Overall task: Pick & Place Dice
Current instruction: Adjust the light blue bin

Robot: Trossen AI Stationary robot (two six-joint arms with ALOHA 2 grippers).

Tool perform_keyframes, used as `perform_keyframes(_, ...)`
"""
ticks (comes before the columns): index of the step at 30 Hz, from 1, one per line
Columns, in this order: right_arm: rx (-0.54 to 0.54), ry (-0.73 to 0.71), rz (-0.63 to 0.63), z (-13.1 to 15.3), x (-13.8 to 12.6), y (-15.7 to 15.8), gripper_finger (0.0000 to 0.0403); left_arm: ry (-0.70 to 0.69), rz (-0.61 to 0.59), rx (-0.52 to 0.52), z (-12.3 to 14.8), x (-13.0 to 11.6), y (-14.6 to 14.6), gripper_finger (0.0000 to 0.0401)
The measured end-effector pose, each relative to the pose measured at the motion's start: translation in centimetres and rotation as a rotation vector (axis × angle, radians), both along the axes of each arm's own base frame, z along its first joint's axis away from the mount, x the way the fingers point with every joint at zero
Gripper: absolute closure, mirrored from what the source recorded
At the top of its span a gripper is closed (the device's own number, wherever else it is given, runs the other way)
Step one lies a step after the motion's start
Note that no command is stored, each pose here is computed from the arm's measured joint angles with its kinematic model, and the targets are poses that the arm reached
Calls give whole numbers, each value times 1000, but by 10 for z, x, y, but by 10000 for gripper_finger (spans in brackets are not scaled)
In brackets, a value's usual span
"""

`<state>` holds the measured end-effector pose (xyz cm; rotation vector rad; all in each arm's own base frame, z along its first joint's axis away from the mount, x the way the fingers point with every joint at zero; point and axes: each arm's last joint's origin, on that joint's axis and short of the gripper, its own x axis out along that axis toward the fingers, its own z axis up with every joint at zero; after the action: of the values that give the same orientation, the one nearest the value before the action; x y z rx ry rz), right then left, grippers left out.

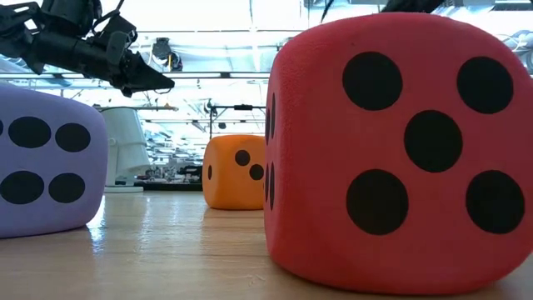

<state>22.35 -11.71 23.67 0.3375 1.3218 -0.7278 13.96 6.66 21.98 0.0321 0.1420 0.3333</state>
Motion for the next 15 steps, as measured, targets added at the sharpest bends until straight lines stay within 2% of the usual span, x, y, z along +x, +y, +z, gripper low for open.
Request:
perform_keyframes(4, 23, 43, -22, -22, -4, -5, 403, 1, 0, 0, 0, 0, 0, 381)
perform_keyframes(8, 78, -53, 26, -40, -2, -8, 403, 1, 0, 0, 0, 0, 0, 380)
perform_keyframes(15, 72, -105, 80, -47, 4, -2, 403, 0, 0, 1, 0, 0, 0, 380)
